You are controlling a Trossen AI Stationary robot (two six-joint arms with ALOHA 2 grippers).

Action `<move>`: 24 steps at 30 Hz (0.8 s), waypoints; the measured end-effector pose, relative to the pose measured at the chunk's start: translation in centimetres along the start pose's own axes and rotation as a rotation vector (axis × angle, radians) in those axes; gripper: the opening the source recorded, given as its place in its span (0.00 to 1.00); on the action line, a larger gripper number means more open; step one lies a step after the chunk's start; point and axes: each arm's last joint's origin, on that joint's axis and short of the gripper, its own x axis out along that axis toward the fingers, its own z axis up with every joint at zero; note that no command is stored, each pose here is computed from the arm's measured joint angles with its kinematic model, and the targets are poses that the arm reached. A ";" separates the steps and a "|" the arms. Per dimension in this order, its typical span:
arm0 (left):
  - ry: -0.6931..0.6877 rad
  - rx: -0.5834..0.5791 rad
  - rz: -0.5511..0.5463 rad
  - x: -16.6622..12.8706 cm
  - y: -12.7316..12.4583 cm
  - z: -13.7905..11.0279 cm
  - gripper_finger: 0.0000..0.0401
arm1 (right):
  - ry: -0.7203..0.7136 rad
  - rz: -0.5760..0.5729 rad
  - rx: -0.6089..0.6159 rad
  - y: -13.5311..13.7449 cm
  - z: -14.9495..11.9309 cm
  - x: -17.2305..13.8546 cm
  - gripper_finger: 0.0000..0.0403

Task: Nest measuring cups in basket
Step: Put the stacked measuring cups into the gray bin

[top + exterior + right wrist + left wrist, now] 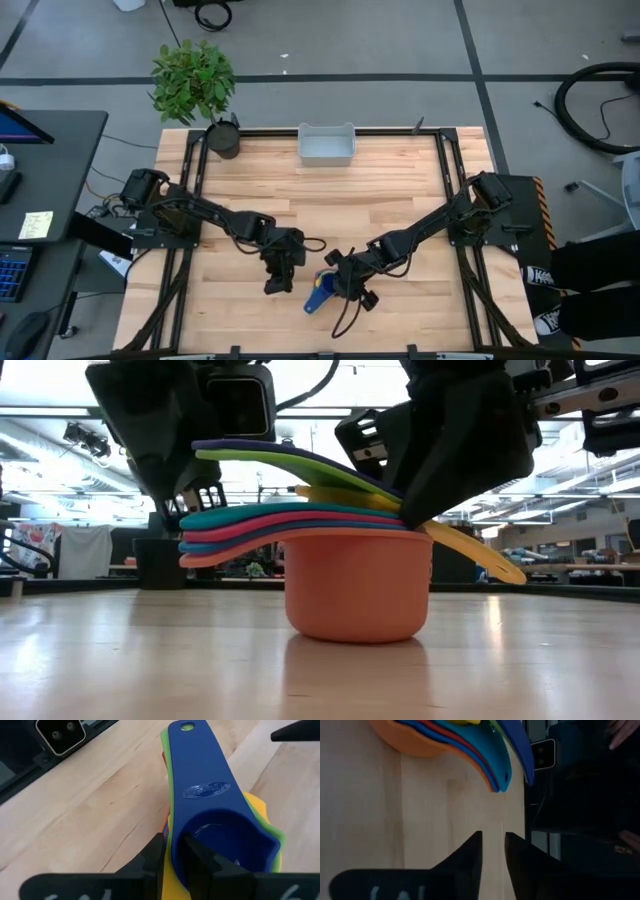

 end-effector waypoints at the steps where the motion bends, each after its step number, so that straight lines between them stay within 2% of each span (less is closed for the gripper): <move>1: 0.000 -0.006 -0.002 0.1 -0.1 0.0 0.23 | 0.000 0.000 -0.011 0.0 0.0 0.0 0.16; 4: 0.001 0.008 0.013 0.4 -0.6 -0.3 0.28 | -0.001 0.003 -0.022 0.0 0.0 0.0 0.16; 7: -0.003 0.078 0.037 1.0 -1.3 -0.8 0.32 | -0.001 0.004 -0.023 0.0 0.0 0.0 0.16; 12: -0.058 0.134 0.095 1.9 -2.7 -1.3 0.36 | -0.001 0.004 -0.020 -0.1 0.0 0.0 0.16; 14: -0.092 0.109 0.151 2.1 -2.9 -1.5 0.36 | -0.001 0.004 -0.021 0.0 0.0 0.0 0.16; 18: -0.182 -0.028 0.258 2.4 -3.0 -1.6 0.36 | 0.003 0.005 -0.026 0.0 -0.1 0.0 0.16; 24: -0.221 -0.191 0.285 4.1 -3.8 -2.8 0.36 | 0.011 0.008 -0.033 0.0 -0.1 0.0 0.16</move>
